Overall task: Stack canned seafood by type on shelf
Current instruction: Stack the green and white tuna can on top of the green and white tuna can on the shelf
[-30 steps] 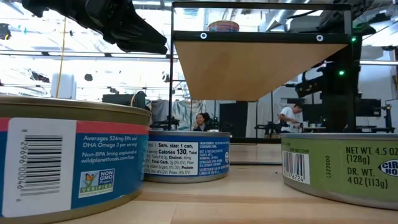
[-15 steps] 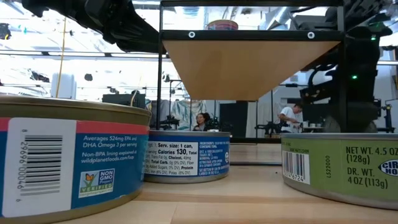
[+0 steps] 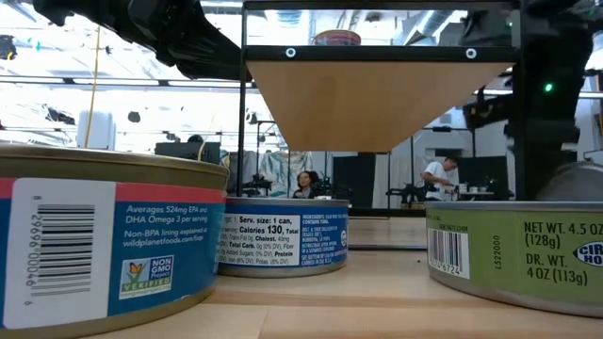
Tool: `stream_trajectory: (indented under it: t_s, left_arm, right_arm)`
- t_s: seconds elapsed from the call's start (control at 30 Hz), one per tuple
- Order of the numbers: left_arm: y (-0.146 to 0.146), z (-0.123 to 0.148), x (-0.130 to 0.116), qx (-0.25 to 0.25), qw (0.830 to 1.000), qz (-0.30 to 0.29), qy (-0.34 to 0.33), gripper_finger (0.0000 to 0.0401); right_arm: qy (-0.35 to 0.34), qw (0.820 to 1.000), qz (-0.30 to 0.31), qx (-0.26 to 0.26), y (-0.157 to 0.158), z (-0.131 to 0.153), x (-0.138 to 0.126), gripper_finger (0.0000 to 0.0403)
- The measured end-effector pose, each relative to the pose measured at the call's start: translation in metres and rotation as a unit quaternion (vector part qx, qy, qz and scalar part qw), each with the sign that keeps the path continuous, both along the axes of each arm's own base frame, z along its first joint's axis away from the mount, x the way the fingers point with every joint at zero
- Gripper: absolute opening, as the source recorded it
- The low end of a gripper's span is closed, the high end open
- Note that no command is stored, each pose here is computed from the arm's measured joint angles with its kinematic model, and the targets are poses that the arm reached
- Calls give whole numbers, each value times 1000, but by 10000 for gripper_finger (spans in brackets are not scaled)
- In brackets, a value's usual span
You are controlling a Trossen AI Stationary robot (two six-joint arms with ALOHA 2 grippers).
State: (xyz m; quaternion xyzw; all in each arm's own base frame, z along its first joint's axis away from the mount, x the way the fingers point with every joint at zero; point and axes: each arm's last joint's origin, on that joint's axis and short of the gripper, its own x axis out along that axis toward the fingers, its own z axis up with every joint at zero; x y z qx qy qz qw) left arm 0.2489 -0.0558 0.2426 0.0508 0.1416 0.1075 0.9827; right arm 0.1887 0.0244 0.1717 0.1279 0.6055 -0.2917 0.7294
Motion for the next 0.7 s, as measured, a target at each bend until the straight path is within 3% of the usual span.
stream_trajectory:
  t_s: [0.13,0.27,0.7]
  left_arm:
    - [0,0,0,0,1000,0,0,258]
    - [0,0,0,-1,1000,0,0,258]
    - [-1,0,0,-3,1000,-11,2,258]
  right_arm:
    - [-9,1000,-2,2,-2,24,-10,35]
    - [12,1000,9,9,-3,43,-21,73]
    - [97,990,-38,95,-11,55,-37,300]
